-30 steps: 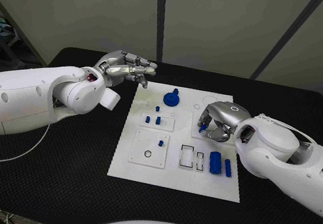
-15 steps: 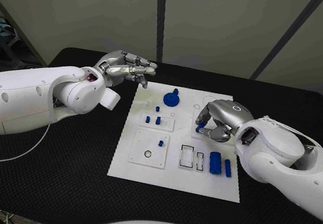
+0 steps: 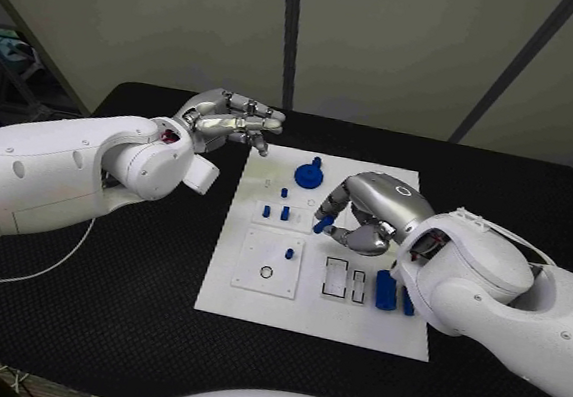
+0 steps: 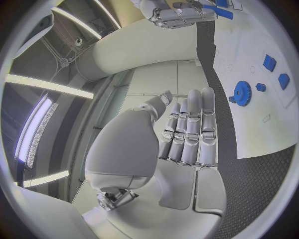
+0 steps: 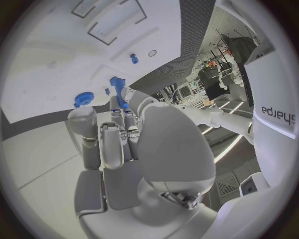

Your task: Assemble the parts on the task board

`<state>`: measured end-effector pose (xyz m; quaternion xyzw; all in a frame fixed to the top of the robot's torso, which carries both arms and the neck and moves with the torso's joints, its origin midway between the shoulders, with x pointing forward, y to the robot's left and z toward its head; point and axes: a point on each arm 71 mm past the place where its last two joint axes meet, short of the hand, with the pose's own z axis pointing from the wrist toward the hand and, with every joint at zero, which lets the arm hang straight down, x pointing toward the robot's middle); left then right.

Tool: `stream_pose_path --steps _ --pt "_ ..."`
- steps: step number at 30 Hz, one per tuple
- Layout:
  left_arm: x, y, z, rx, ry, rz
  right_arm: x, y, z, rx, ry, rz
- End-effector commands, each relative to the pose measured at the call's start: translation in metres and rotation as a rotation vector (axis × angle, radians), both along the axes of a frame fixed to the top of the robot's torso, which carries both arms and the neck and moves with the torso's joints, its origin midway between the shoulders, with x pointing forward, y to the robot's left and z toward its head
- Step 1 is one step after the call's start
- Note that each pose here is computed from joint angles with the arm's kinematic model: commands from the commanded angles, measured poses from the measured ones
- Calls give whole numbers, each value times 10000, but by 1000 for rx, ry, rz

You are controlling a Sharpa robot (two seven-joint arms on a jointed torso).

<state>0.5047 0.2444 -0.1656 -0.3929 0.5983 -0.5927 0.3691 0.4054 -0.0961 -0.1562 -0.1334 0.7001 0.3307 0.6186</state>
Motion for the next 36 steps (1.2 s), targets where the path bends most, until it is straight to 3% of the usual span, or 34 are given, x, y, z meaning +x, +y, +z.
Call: stream_pose_path --steps 1,9,17,30,36 --pt "-1 -43 16 -14 -6 -26 -33 127 -29 44 40 64" --pt "16 -118 11 -20 -7 -39 -139 485 -228 47 84 167" --pt "20 -138 10 -21 -7 -42 -184 597 -374 17 112 206" --pt "25 -139 7 -21 -5 -42 -204 626 -454 -29 129 228" --pt "25 -135 6 -20 -5 -40 -184 612 -470 -59 107 219"
